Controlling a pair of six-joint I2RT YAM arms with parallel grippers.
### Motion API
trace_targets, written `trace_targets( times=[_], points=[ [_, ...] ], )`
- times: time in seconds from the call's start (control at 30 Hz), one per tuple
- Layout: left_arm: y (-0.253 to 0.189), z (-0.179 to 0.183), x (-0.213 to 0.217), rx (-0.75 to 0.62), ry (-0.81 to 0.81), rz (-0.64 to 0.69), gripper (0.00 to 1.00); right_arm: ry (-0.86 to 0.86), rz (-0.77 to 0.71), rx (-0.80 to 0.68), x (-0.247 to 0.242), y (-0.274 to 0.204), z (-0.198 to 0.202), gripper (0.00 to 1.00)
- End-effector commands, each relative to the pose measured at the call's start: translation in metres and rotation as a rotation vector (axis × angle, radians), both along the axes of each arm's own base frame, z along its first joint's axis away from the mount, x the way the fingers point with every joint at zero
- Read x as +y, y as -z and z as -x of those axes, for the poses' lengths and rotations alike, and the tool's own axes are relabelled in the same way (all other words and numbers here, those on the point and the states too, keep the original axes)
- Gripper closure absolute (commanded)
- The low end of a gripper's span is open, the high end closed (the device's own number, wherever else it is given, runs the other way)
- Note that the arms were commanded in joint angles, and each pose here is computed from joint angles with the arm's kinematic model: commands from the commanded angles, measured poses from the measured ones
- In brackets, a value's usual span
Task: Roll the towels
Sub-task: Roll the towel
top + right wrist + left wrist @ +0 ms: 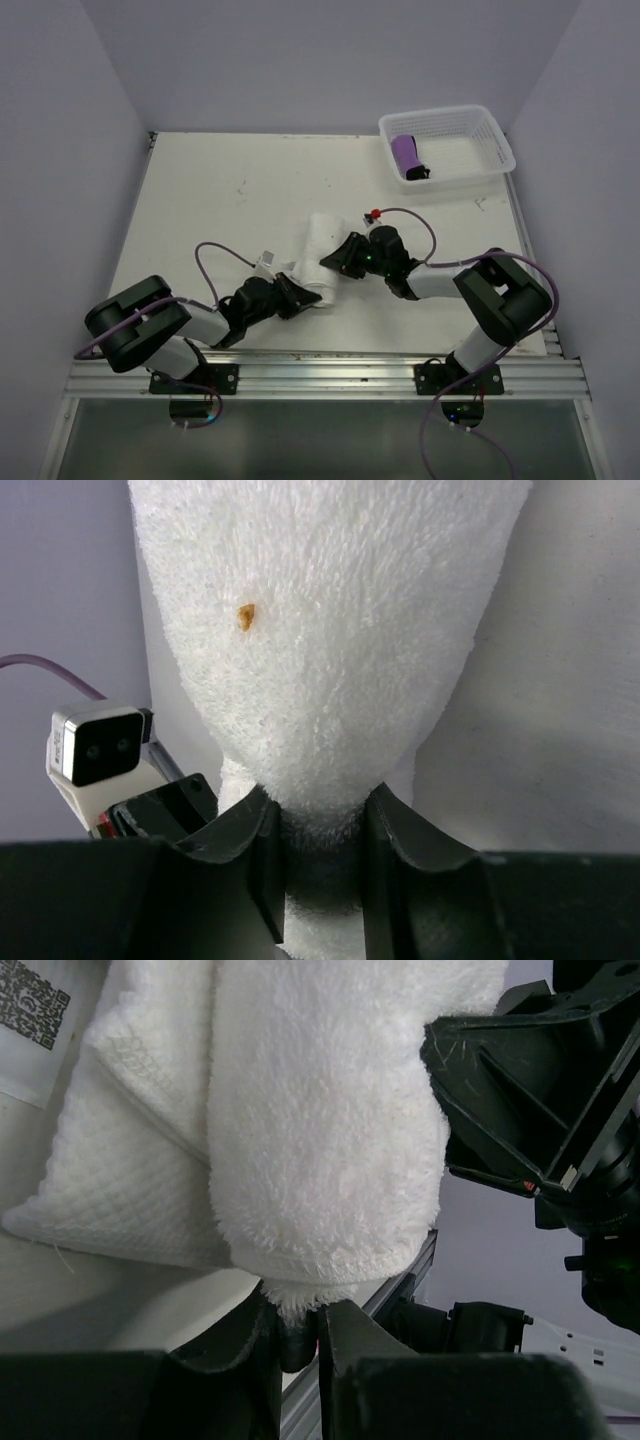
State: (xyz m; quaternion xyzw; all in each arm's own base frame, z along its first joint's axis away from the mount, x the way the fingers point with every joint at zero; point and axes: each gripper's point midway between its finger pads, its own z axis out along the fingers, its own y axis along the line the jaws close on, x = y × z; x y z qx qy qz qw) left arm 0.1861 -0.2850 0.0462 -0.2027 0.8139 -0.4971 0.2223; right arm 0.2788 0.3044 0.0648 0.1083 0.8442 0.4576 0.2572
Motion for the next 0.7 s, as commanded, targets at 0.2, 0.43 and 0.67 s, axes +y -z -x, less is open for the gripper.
trace_targets(
  times=[0.2,0.43,0.67],
  points=[
    [-0.014,0.004,0.026,-0.176,0.048,-0.224,0.36,0.095,0.125,-0.053,-0.011,-0.019,-0.028,0.80],
    [-0.033,-0.010,0.050,-0.318,0.000,-0.397,0.29,0.118,0.199,0.000,-0.018,-0.014,-0.028,0.82],
    [-0.051,-0.014,0.040,-0.537,0.030,-0.696,0.27,0.128,0.273,0.100,-0.023,-0.005,-0.021,0.80]
  ],
)
